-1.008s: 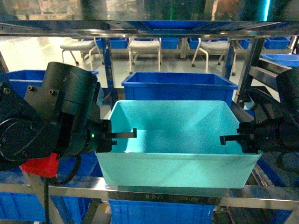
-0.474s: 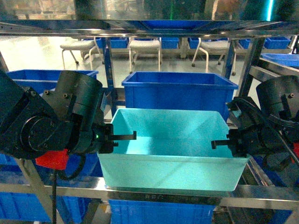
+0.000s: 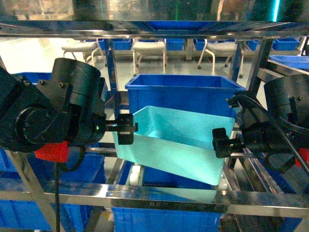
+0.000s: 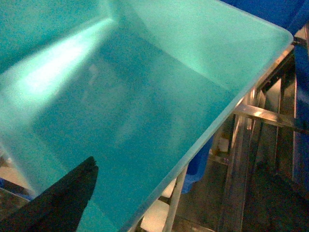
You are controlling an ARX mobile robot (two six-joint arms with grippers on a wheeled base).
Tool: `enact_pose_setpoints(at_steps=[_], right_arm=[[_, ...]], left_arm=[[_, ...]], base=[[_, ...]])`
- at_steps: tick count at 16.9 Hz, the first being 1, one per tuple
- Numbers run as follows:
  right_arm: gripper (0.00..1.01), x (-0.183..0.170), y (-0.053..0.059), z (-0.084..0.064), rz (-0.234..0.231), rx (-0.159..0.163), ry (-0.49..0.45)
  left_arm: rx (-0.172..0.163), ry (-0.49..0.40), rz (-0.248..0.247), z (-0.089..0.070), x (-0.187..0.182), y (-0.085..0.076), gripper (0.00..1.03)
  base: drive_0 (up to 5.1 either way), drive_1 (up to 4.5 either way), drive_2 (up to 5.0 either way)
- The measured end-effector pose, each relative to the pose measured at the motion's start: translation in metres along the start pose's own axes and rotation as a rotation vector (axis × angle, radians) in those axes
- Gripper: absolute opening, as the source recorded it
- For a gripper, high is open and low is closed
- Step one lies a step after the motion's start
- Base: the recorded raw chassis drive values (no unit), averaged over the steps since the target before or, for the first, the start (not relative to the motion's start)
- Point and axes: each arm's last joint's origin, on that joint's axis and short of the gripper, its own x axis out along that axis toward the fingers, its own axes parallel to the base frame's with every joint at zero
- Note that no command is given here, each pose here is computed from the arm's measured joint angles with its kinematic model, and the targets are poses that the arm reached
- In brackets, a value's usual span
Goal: Organize blue bins on left shelf correctly
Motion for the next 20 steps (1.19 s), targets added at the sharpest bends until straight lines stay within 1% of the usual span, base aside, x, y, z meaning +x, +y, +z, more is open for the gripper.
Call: enact_pose_setpoints(at_steps=[1,2,3,4,5,7,8,9,10,11,12,13,14,15,16,17,18,19,20], right_arm=[[1.0,-0.003,0.001,0.0,0.011,0.002,-0.02],[0.97,-0.008,0.005,0.0,0.028,-0.005,-0.048],[0.97,-0.012,0.006,0.001,0.032,-0.003,-0.061],[0.98,-0.014,0.007,0.002,0.035,-0.001,-0.064],[0.98,-0.018,0.01,0.003,0.051,0.003,-0.078],[0.98,-0.026,0.012,0.003,0.058,0.008,-0.107],[0.98,-0.033,0.015,0.003,0.067,0.02,-0.111],[0.98,-0.043,0.018,0.001,0.081,0.03,-0.115],[0.98,-0.054,0.021,-0.005,0.094,0.05,-0.109],[0.98,-0.063,0.026,-0.011,0.103,0.064,-0.098],[0.98,-0.074,0.027,-0.016,0.105,0.079,-0.085],[0.98,-0.084,0.03,-0.019,0.112,0.085,-0.085],[0.98,-0.097,0.032,-0.019,0.113,0.1,-0.083],[0.98,-0.109,0.033,-0.02,0.1,0.106,-0.075],[0.98,-0.114,0.034,-0.019,0.098,0.109,-0.085],[0.96,-0.112,0.036,-0.02,0.063,0.092,-0.143],[0.89,-0.11,0.035,-0.025,-0.047,0.059,-0.274],[0.76,-0.121,0.032,-0.045,-0.195,0.045,-0.353],[0.67,-0.135,0.028,-0.062,-0.274,0.05,-0.37]], left_arm=[[-0.003,-0.012,-0.003,0.005,-0.01,0.001,0.99],[-0.005,-0.04,-0.014,0.013,-0.023,-0.001,0.99],[-0.009,-0.063,-0.018,0.018,-0.031,0.0,0.97],[-0.01,-0.07,-0.018,0.02,-0.034,-0.001,0.97],[-0.014,-0.095,-0.018,0.025,-0.043,-0.001,0.98],[-0.017,-0.112,-0.023,0.029,-0.056,-0.001,0.98],[-0.014,-0.113,-0.023,0.028,-0.069,-0.001,0.98],[0.001,-0.082,-0.018,0.021,-0.083,-0.001,0.98],[0.011,-0.047,-0.008,0.013,-0.093,0.0,0.98],[0.011,-0.027,-0.001,0.005,-0.105,0.001,0.98],[0.004,-0.022,-0.016,0.004,-0.119,0.0,0.98],[-0.011,-0.036,-0.031,0.007,-0.131,-0.001,0.98],[-0.019,-0.058,-0.032,0.008,-0.145,-0.001,0.98],[-0.016,-0.063,-0.025,0.008,-0.156,-0.001,0.98],[-0.019,-0.076,-0.027,0.01,-0.159,-0.002,0.98],[-0.017,-0.09,-0.025,0.009,-0.158,-0.002,0.98],[-0.035,-0.239,-0.022,0.006,-0.153,-0.001,0.91],[-0.005,-0.365,-0.022,-0.011,-0.156,0.012,0.79],[0.008,-0.43,-0.003,-0.03,-0.163,0.029,0.68]], base=[[0.0,0.0,0.0],[0.0,0.0,0.0],[0.0,0.0,0.0],[0.0,0.0,0.0],[0.0,0.0,0.0],[0.0,0.0,0.0],[0.0,0.0,0.0],[0.0,0.0,0.0],[0.0,0.0,0.0],[0.0,0.0,0.0],[0.0,0.0,0.0],[0.0,0.0,0.0],[0.0,0.0,0.0],[0.0,0.0,0.0],[0.0,0.0,0.0],[0.0,0.0,0.0],[0.0,0.0,0.0],[0.0,0.0,0.0],[0.0,0.0,0.0]])
